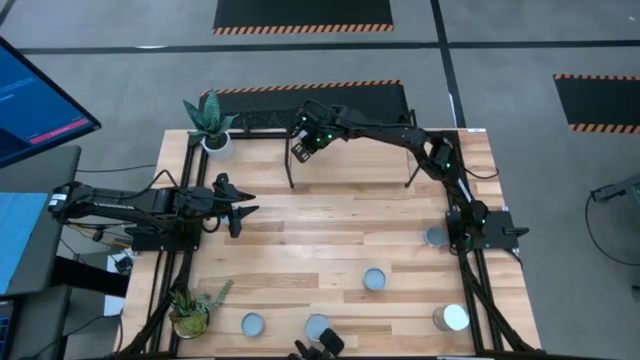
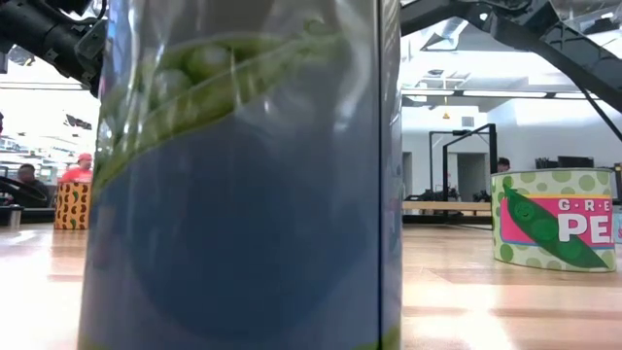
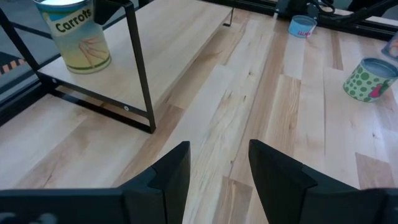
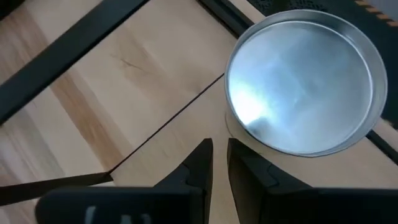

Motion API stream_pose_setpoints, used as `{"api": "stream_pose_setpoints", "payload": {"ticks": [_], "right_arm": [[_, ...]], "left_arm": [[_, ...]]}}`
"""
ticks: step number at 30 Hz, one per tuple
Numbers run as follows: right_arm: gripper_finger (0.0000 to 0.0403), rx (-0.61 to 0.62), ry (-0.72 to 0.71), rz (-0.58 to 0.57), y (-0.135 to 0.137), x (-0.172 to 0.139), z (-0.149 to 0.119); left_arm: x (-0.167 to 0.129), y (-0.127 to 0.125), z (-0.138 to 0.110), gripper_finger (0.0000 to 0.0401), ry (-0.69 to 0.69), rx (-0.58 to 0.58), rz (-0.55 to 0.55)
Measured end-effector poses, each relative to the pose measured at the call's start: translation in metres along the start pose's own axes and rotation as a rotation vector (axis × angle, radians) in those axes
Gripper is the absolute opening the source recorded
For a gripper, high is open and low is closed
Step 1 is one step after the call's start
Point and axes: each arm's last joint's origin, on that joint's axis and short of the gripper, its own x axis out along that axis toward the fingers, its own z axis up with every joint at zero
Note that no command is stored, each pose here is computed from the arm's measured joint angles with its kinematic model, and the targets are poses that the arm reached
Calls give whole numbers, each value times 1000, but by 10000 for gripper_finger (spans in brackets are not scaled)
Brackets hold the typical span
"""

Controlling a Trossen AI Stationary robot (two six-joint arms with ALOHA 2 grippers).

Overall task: Pick and place cans onto a shelf
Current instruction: Put the canned peas on the shelf

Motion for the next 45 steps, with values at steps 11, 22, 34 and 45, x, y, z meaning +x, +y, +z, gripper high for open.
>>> {"api": "stream_pose_setpoints", "payload": {"ticks": [11,22,34,45], "right_arm": [[75,-33,186,374,45,-117,-15],[75,-366,295,330,117,-190,-81],[75,-641,453,398,196,-186,-159],[75,-908,447,413,224,-215,-205]], "left_arm": [[0,0,0,153,-5,0,15],[0,1,1,153,-16,-4,22],[0,0,1,153,-16,-6,22],[0,0,4,153,-41,-229,12]]}}
